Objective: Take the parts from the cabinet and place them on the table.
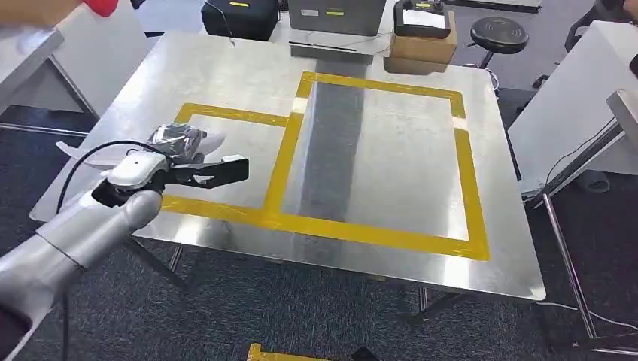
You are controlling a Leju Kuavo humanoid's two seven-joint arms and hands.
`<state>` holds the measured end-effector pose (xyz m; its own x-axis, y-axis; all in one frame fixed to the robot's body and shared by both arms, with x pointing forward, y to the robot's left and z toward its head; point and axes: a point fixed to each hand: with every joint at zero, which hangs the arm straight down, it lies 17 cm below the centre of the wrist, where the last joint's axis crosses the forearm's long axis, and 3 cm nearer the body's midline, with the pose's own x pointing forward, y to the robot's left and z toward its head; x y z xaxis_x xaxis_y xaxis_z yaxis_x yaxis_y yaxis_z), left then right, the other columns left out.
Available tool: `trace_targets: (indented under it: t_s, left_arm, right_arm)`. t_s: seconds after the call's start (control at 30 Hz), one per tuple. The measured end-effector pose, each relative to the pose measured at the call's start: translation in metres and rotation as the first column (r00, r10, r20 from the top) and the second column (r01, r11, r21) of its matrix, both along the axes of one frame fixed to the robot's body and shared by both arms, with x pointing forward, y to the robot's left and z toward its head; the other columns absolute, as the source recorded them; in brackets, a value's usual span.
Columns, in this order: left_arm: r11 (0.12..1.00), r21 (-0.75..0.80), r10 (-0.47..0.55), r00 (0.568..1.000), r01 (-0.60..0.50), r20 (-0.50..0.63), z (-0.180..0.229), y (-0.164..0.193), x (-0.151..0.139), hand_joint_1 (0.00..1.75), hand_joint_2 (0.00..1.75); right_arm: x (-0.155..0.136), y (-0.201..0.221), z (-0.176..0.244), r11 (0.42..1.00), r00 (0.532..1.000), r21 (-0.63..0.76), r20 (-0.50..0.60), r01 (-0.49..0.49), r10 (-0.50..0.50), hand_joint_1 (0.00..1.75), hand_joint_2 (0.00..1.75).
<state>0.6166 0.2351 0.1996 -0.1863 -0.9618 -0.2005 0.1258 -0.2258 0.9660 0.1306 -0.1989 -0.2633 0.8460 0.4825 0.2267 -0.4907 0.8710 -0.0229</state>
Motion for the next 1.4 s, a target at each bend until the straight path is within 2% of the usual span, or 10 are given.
trace_targets:
  t_s: [0.2, 0.23, 0.43, 1.0, 1.03, 1.4]
  left_arm:
    - [1.0, -0.002, 0.001, 1.0, -0.001, -0.006, -0.0017, 0.0011, 0.0001, 1.75, 1.75]
    - [1.0, -0.002, 0.002, 1.0, -0.002, -0.006, -0.0019, 0.0014, 0.0002, 0.0, 1.75]
    - [1.0, 0.012, 0.003, 1.0, -0.003, 0.026, 0.004, 0.003, 0.0026, 0.0, 1.75]
    - [1.0, 0.015, 0.009, 1.0, -0.01, 0.027, 0.0046, 0.0055, 0.0037, 0.0, 1.75]
    - [1.0, 0.014, 0.011, 1.0, -0.011, 0.025, 0.0042, 0.006, 0.0037, 0.0, 0.0]
    - [1.0, 0.011, 0.019, 1.0, -0.019, 0.017, 0.002, 0.0084, 0.0038, 0.0, 0.0]
  right_arm:
    - [0.0001, 0.0003, 0.0001, 1.0, 1.0, 0.002, -0.001, 0.005, -0.005, 0.0, 1.75]
    - [0.0001, 0.0003, 0.0001, 1.0, 1.0, 0.002, -0.001, 0.005, -0.005, 0.0, 1.75]
    - [0.0003, 0.0003, 0.0001, 1.0, 1.0, 0.003, -0.001, 0.008, -0.008, 0.0, 1.75]
    - [0.0003, 0.0003, 0.0001, 1.0, 1.0, 0.003, -0.001, 0.009, -0.009, 0.0, 1.75]
    - [0.0003, 0.0003, 0.0001, 1.0, 1.0, 0.003, -0.001, 0.008, -0.008, 0.0, 1.75]
    - [-0.0012, 0.0008, -0.0001, 1.0, 1.0, 0.001, -0.002, -0.007, 0.007, 0.0, 1.75]
